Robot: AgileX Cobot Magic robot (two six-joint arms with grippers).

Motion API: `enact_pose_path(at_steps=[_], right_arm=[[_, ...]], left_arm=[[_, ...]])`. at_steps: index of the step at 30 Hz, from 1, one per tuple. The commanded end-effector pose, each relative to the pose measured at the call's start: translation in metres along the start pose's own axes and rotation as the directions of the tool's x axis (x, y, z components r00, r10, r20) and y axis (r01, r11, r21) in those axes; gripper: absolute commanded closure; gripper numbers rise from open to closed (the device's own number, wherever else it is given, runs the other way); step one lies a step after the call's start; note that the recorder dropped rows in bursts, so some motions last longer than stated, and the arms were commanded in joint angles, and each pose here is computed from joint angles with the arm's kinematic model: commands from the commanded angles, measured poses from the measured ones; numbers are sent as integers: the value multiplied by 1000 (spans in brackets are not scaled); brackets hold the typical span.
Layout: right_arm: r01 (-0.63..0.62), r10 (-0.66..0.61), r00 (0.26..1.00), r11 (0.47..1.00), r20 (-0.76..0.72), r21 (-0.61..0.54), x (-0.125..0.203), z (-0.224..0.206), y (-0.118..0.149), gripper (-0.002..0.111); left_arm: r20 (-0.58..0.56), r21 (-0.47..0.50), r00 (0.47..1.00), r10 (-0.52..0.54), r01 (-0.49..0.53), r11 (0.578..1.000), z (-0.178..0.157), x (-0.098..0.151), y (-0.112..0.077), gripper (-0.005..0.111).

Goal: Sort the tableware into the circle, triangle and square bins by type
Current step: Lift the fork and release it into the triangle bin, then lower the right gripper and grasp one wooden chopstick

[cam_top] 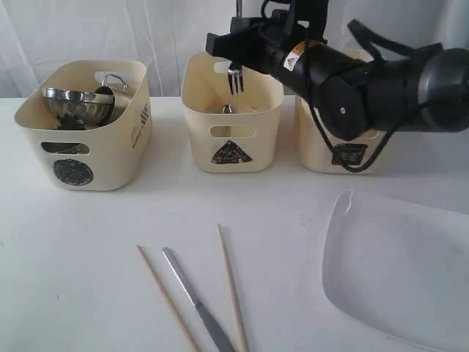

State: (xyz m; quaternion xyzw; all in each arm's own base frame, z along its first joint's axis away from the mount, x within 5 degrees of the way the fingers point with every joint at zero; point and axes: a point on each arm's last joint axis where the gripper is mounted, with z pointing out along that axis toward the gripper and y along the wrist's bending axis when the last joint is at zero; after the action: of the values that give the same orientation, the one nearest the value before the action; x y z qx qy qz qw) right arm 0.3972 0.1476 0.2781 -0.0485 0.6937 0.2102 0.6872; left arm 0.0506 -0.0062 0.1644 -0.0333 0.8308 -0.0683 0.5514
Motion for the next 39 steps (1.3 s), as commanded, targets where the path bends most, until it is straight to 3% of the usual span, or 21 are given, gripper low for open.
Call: enact_pose_path(at_steps=[1, 4, 12, 19, 22, 27, 34, 36, 39], right_arm=[[-33, 19, 990, 995, 141, 98, 11, 12, -21, 108], [-65, 39, 984, 987, 173, 145, 25, 25, -30, 108], [-55, 35, 990, 989, 139, 141, 46, 58, -37, 105], [-46, 36, 997, 990, 75, 134, 49, 68, -36, 72], [-46, 36, 996, 990, 76, 134, 49, 68, -36, 69], [-61, 65, 998, 988, -23, 142, 47, 66, -33, 69], [-66, 110, 949, 986, -296, 154, 10, 41, -17, 69], [-30, 84, 918, 989, -388, 142, -1, 30, -11, 77], [-4, 69, 862, 991, -502, 130, -9, 15, -6, 105]], left_arm=[[-2, -3, 1000, -1, 1, 1000, 0, 1, 0, 107], [-2, -3, 1000, -1, 1, 1000, 0, 1, 0, 107], [-2, -3, 1000, -1, 1, 1000, 0, 1, 0, 107], [-2, -3, 1000, -1, 1, 1000, 0, 1, 0, 107], [-2, -3, 1000, -1, 1, 1000, 0, 1, 0, 107], [-2, -3, 1000, -1, 1, 1000, 0, 1, 0, 107], [-2, -3, 1000, -1, 1, 1000, 0, 1, 0, 107], [-2, -3, 1000, -1, 1, 1000, 0, 1, 0, 107], [-2, -3, 1000, -1, 1, 1000, 0, 1, 0, 107]])
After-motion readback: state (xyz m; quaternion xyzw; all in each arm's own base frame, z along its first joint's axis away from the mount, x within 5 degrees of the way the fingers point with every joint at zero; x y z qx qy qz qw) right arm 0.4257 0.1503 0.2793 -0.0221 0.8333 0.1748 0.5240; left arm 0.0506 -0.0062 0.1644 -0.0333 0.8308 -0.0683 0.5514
